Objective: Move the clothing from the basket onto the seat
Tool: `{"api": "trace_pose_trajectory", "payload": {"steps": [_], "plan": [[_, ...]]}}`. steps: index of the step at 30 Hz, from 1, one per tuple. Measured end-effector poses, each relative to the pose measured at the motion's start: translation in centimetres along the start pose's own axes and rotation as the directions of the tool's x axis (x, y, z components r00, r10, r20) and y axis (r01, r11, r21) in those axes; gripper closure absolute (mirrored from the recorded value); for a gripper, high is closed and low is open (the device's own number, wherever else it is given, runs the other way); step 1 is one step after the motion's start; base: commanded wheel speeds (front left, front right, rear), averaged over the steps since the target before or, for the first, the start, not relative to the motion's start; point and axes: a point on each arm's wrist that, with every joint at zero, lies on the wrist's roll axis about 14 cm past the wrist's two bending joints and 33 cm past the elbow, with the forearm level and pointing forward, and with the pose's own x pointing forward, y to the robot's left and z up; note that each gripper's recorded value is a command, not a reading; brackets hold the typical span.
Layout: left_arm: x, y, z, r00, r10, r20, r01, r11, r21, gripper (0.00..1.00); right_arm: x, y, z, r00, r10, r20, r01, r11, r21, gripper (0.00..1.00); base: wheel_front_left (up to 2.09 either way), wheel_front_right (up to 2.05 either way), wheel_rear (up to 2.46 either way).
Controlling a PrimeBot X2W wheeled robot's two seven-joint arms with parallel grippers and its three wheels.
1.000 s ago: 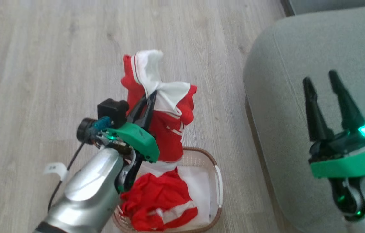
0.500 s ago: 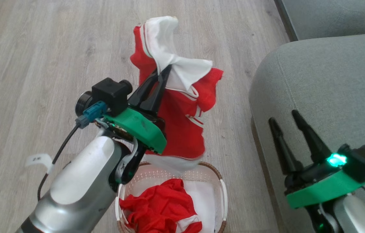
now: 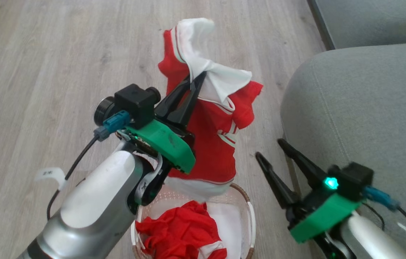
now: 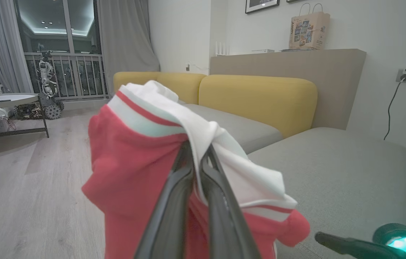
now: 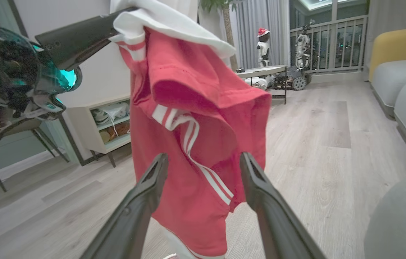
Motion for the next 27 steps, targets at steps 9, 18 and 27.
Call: {"api": "trace_pose_trajectory", "payload": {"steps": [9,18,27], "plan": [[-0.8,-1.4,-0.1,0.999,-0.035,-0.007,0.035,0.999,-0.022,1.00,3.6,1.5,-2.6,0.987,0.117,-0.111,-0.124,0.991,-0.052,0.00,0.00,0.00,0.00],[-1.4,-2.6,-0.1,0.998,-0.061,-0.017,0.061,0.998,-0.036,1.00,6.0,3.3,-4.9,0.965,0.186,-0.187,-0.201,0.977,-0.065,0.00,0.00,0.00,0.00],[-2.3,-3.2,-0.1,0.998,-0.063,-0.023,0.062,0.997,-0.052,1.00,8.3,6.2,-6.2,0.944,0.251,-0.215,-0.264,0.964,-0.032,0.80,0.00,0.00,0.00]]}}
